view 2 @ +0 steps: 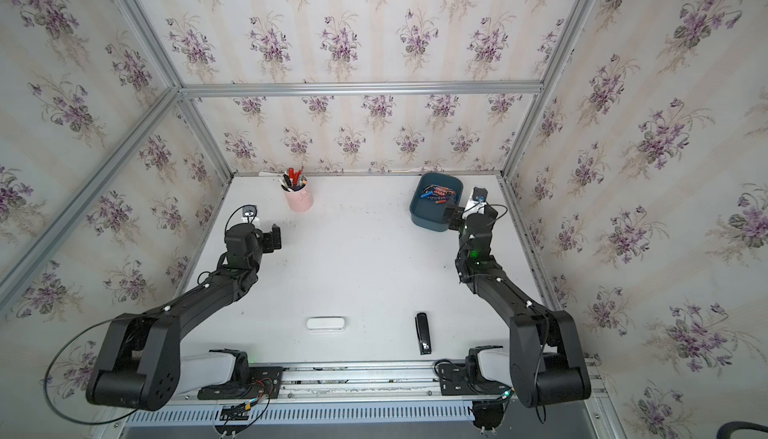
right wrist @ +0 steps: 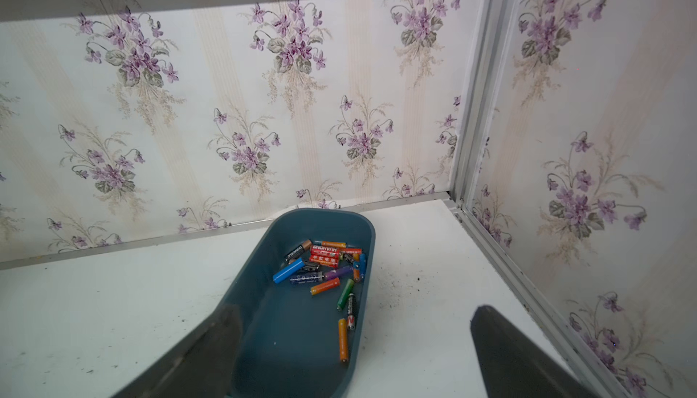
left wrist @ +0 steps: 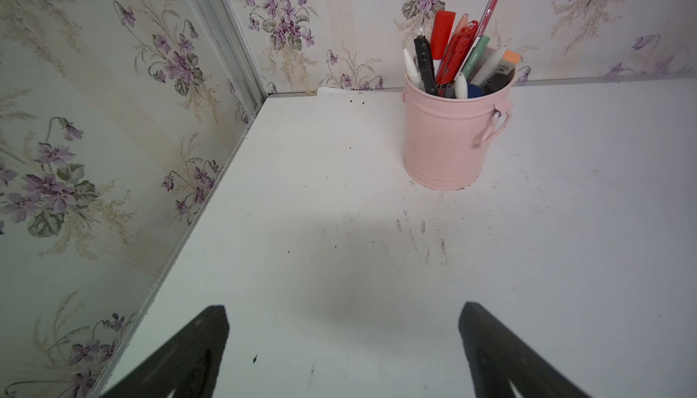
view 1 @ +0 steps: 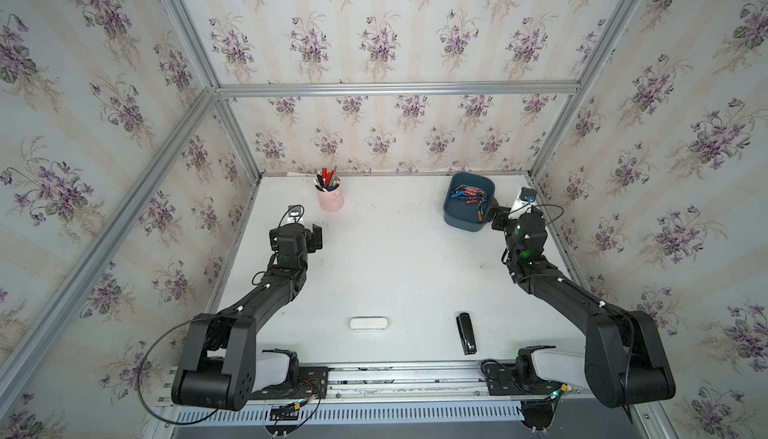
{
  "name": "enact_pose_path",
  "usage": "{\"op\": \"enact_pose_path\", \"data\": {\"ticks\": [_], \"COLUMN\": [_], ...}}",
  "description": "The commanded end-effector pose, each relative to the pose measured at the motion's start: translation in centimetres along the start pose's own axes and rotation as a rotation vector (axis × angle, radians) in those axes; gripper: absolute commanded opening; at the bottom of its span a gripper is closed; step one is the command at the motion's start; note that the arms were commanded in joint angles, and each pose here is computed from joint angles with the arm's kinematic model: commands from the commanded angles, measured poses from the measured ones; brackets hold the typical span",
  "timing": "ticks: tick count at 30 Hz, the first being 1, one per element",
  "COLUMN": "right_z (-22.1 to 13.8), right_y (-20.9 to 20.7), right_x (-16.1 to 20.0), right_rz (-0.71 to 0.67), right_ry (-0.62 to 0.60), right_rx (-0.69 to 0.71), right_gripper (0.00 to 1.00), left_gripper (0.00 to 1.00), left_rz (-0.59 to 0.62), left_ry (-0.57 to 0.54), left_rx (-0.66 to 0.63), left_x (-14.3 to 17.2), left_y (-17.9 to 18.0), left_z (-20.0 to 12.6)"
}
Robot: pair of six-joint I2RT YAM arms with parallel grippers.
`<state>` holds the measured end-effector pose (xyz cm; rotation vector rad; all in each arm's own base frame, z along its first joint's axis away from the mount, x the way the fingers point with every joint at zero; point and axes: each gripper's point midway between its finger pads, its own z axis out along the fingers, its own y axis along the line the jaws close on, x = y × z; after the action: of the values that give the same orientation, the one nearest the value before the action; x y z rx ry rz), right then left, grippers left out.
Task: Take the batteries out of the storage box
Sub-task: Move the storage box to the center of the board.
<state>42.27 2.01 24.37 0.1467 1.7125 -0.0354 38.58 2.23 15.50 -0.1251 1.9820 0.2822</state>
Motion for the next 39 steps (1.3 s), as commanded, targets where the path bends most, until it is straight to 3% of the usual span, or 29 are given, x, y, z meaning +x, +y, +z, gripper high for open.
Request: {"op": "enact_pose_path", "data": {"ticks": [1,4,11,21,29,39], "right_z": [-0.6,0.5,3.4,5.1,4.8,0.8], "right_y": [2.5,5.9,11.0,15.6,17.3,21.4], "right_x": [5.4,5.3,7.8,13.9,17.7,19.9], "right_rz": [-0.046,-0.059,-0.050,-0.027,-0.082,-0.137], "right_ry": [0.394,0.531,0.761,0.971,1.063,1.127], "right_rx": [-0.096,-0.192,-0.293,-0.388,-0.402,-0.502], "right_gripper": [1.00,1.00,1.00,1.00,1.00,1.00], "left_gripper": [1.00,1.00,1.00,1.00,1.00,1.00], "left_rz": [-0.049,-0.059,-0.097,-0.140,-0.165,-0.164], "left_ry": [0.166,0.221,0.327,0.402,0.421,0.437], "left_rx": [-0.018,0.000,0.185,0.314,0.326,0.337], "left_x": [1.9,1.3,-0.1,-0.1,0.2,0.1], "left_y": [0.6,0.4,-2.4,-5.3,-6.0,-6.1], "left_z": [-1.4,-3.0,-5.2,-4.9,-4.9,-5.7]}}
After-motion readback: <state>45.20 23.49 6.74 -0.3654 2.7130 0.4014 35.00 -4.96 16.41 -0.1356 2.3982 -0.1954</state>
